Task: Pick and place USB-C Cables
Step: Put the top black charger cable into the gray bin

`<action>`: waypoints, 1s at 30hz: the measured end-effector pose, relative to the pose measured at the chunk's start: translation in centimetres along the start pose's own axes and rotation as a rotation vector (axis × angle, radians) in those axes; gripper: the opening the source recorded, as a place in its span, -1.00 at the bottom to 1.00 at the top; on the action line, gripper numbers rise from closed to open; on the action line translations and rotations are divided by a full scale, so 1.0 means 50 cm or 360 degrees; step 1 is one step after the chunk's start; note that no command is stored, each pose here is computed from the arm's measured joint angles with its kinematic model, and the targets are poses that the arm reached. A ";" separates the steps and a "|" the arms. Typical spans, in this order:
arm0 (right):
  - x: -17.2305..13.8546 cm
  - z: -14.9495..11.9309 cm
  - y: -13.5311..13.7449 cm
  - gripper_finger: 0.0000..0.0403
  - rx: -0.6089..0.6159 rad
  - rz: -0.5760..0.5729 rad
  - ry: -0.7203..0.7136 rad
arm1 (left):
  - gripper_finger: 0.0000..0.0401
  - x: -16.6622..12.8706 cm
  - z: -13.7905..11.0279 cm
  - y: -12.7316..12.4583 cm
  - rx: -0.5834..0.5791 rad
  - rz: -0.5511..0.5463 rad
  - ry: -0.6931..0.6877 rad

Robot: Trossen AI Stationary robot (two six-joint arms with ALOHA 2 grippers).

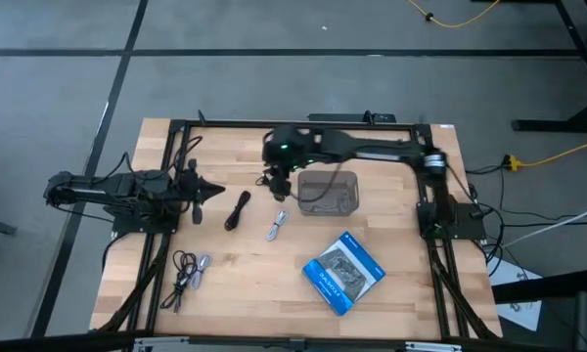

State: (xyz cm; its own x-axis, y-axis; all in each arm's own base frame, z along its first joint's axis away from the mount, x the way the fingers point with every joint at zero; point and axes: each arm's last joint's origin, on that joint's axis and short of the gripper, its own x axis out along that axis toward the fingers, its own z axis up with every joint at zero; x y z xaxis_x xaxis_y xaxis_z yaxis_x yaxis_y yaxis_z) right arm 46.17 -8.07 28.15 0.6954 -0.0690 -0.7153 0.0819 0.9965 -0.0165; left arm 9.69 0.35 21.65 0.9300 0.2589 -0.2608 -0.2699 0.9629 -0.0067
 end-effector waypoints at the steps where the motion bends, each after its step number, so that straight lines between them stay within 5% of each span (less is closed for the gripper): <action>1: 0.023 -0.003 -0.001 -0.52 0.0019 0.0003 0.0039 | -1.00 0.000 0.000 0.000 0.0000 0.0013 0.0003; 10: 0.166 -0.061 -0.012 -0.52 0.0152 -0.0003 0.0302 | -1.00 0.000 -0.002 0.001 -0.0006 0.0025 0.0013; 30: 0.236 -0.128 -0.035 -0.52 0.0232 0.0056 0.0548 | -1.00 0.000 -0.004 0.001 -0.0003 0.0027 0.0028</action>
State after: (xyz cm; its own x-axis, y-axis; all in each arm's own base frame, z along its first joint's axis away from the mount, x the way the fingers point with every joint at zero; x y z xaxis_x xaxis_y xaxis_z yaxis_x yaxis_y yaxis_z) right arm 49.63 -10.33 15.27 0.4208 0.0095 -0.9071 0.1802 0.9791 0.0939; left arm 9.63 0.39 21.47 0.9209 0.2736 -0.2777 -0.2859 0.9582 -0.0041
